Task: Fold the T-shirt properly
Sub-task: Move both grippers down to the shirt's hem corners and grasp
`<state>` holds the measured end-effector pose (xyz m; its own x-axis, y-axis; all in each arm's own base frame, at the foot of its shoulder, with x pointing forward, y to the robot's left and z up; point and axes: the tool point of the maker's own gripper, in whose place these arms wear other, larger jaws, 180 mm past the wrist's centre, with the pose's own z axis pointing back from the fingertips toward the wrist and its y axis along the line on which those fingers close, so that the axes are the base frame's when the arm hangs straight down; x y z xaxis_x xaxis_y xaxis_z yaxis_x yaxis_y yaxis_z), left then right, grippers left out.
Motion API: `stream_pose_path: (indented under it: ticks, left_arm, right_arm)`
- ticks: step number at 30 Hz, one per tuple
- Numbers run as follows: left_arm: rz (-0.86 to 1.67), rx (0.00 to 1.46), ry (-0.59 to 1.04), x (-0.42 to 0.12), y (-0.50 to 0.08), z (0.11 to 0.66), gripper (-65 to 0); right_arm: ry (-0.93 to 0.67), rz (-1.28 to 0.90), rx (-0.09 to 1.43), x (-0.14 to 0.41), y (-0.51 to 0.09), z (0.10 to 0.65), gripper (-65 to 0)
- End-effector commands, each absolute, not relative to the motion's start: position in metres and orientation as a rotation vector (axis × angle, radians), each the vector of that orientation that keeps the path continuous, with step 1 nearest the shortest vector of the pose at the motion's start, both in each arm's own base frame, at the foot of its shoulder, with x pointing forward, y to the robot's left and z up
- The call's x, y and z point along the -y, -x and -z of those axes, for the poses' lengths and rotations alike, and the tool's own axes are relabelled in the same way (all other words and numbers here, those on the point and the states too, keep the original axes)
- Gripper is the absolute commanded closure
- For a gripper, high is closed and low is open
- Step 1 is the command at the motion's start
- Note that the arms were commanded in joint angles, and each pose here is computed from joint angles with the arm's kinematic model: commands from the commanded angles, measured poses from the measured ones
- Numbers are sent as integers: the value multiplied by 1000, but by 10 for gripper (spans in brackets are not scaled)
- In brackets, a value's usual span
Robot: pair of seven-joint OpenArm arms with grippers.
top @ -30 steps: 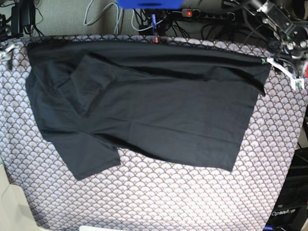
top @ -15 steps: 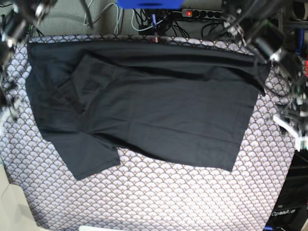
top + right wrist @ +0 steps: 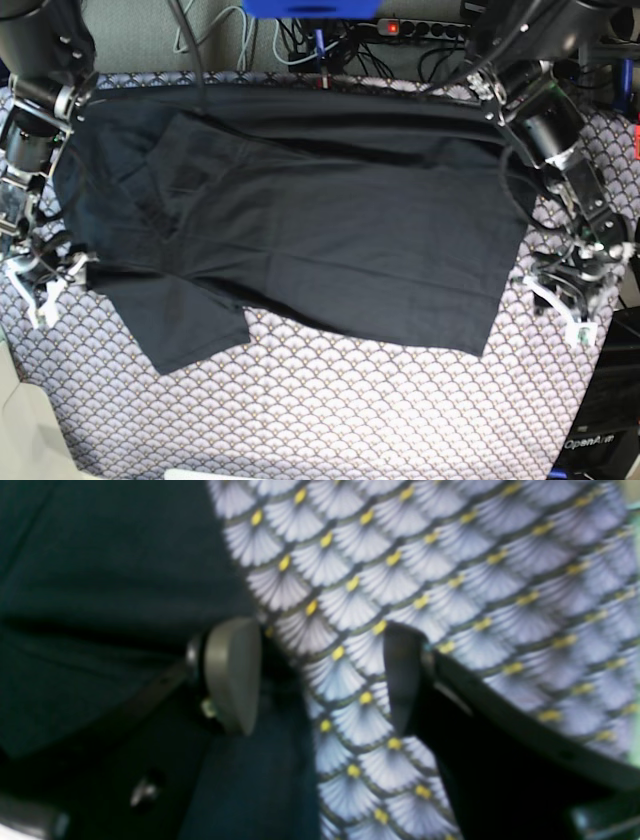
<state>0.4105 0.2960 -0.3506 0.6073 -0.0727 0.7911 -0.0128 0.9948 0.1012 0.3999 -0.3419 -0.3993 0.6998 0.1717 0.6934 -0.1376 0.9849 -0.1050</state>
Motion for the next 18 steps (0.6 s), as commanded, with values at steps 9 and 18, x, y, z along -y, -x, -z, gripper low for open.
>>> stream_pose_path:
  ticks: [9, 18]
  left_arm:
    - [41, 984, -88, -293, -430, 334, -248]
    - [44, 1007, -87, -291, -442, 323, -248]
  right_arm:
    - [28, -144, 867, 347, -414, 387, -393]
    - [-10, -145, 832, 328, -401, 409, -391]
